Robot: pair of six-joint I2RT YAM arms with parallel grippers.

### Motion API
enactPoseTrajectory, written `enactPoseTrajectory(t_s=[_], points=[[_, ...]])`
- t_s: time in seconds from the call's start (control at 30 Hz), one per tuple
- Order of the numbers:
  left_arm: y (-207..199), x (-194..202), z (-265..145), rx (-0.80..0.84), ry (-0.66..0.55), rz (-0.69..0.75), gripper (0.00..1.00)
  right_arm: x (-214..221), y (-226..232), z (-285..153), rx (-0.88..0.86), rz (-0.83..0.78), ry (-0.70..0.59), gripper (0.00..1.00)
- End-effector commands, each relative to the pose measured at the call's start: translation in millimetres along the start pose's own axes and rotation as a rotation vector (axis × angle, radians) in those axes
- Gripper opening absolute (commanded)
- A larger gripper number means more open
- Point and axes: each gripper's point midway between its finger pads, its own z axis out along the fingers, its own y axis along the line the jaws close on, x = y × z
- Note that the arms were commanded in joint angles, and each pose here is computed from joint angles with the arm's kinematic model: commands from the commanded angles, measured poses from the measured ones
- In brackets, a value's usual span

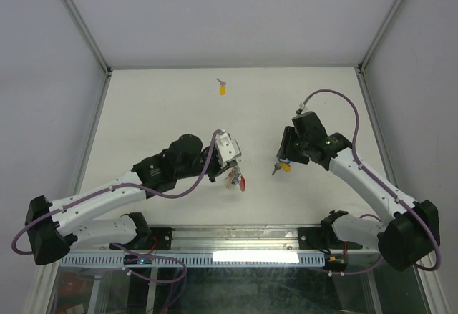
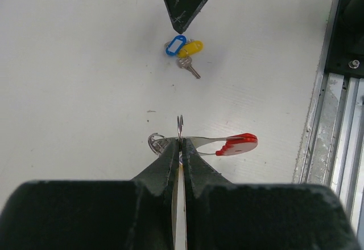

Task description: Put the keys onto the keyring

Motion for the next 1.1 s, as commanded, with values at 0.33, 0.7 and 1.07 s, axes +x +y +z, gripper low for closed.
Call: enactPoseTrajectory(t_s=[0.33,0.7,1.07], points=[[45,-51,-18,-0.265,-0.201,-0.235,0.0,14,-13,32,0.012,0.171,0.045,0.51],[51,-47,-22,-0.3,-0.161,-0.239,0.0,16,-16,55,0.014,0.202,0.047,0.44],[44,-48,-25,-0.26,-0.169,-0.19,0.0,27,-26,71,0.043,0.211,0.077,0.38]])
